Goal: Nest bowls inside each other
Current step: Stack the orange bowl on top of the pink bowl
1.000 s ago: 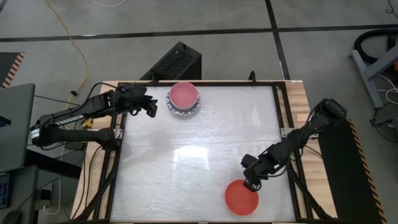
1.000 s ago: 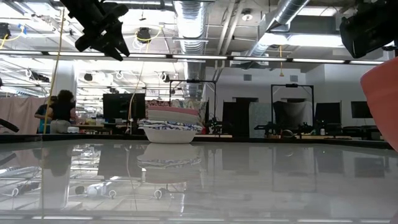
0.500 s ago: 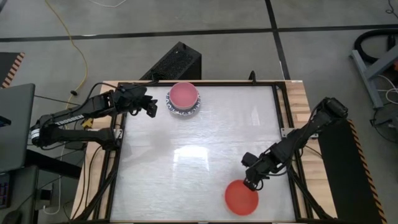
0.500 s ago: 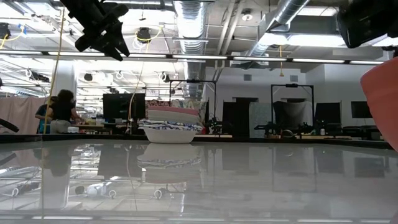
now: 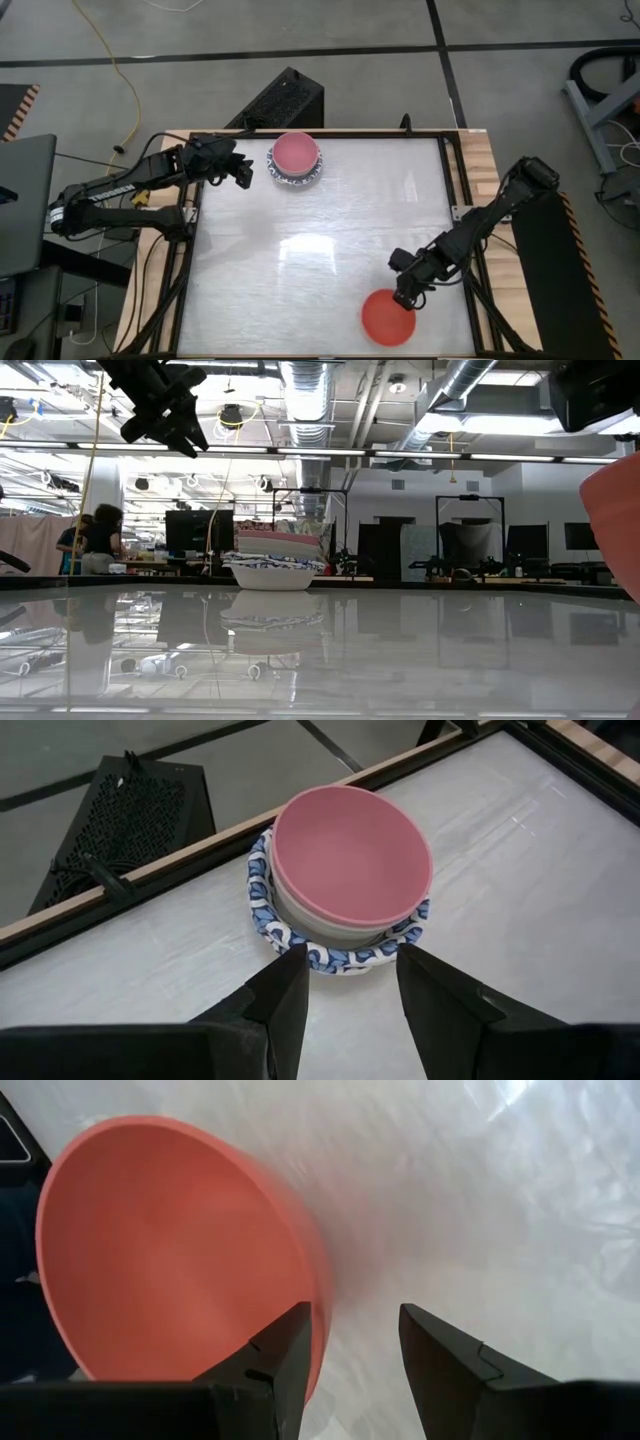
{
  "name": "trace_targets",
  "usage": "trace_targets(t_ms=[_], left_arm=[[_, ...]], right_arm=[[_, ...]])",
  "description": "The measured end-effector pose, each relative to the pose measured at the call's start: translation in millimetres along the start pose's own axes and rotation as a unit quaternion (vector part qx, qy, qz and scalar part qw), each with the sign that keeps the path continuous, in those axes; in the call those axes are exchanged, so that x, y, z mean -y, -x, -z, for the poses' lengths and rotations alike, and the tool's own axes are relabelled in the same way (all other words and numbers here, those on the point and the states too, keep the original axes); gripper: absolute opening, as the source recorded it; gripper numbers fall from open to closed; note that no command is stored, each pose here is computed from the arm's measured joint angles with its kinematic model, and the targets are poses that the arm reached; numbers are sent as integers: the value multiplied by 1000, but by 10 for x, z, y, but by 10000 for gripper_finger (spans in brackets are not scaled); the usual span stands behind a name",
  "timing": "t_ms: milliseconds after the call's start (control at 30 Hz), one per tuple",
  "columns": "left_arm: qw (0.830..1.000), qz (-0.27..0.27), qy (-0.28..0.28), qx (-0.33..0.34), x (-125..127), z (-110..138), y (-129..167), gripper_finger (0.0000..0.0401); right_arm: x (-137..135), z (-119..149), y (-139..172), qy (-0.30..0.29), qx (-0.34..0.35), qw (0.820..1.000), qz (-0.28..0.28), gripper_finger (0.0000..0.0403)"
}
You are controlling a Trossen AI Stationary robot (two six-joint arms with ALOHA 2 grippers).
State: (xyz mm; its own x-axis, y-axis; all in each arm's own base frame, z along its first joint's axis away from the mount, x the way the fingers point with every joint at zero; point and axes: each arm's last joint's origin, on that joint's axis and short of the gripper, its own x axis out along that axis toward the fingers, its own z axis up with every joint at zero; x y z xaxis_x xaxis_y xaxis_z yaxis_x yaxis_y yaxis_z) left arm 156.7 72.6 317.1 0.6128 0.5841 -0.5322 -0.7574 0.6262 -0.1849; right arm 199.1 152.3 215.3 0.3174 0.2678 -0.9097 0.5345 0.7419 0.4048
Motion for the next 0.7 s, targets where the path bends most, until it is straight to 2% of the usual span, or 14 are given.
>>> trace_targets(t_ms=[700], left_arm=[[1000,-2,-1,-2,-3,5,1,142]], right_arm=[[-15,24,-3,5,35,999,6,174]])
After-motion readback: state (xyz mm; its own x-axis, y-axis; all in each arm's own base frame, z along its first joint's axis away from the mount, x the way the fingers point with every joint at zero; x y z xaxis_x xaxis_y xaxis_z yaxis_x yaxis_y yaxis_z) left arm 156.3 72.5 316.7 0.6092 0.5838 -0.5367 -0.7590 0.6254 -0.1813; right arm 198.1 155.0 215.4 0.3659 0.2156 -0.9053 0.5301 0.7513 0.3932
